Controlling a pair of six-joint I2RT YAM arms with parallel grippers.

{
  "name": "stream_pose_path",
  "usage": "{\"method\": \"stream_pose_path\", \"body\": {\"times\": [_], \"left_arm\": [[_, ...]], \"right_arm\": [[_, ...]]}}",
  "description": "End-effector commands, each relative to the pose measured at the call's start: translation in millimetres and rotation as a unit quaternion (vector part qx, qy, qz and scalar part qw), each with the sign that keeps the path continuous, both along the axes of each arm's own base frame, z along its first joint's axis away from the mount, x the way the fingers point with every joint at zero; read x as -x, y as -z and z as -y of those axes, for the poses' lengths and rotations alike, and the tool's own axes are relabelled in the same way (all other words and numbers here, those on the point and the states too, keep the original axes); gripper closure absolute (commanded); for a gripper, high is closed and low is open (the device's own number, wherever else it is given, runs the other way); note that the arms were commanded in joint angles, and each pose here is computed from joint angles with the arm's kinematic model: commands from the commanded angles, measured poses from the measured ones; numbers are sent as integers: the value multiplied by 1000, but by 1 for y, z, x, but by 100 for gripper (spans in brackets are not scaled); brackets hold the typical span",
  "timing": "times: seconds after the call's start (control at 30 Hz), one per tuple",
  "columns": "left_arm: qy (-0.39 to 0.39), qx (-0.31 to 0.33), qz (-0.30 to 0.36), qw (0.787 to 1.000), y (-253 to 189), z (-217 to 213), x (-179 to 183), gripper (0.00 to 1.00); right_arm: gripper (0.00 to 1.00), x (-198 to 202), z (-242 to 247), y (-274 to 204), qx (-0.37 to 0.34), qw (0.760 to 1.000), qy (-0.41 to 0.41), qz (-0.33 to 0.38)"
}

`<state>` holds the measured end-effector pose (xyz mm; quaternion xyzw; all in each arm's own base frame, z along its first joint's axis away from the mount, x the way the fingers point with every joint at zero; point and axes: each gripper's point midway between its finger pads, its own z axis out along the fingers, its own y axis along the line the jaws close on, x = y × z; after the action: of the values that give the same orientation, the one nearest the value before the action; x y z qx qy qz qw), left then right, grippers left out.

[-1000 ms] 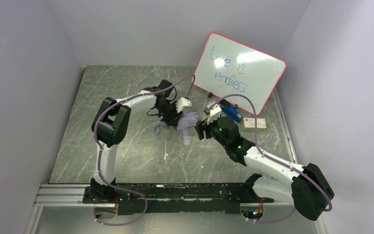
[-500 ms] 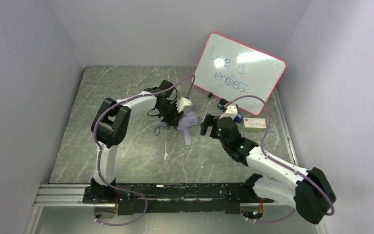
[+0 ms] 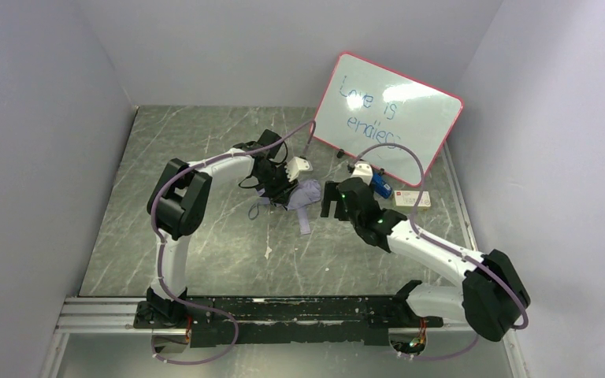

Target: Put away the umbrella

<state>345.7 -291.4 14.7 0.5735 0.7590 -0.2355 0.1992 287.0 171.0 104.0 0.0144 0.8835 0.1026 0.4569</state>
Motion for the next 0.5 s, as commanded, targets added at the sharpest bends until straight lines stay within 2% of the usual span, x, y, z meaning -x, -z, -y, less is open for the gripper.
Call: {"method": "stream_pose_path", "body": {"times": [0.0,0.1,0.23,0.47], "left_arm": [[-20,-79,-35,996,43,-25,21,95],[-22,-80,-35,996,44,-25,20,95],[-25,-78,-36,996,43,-25,21,95],[-26,-78,-37,996,43,-25,22,95]], "right_arm": [[9,5,-24,0,-11,998,-64,-19],[11,10,-44,6,-42,996,-77,-24],[12,20,-75,21,-40,993,-105,-31],[16,25,-95,58,40,994,-88,-52]]}}
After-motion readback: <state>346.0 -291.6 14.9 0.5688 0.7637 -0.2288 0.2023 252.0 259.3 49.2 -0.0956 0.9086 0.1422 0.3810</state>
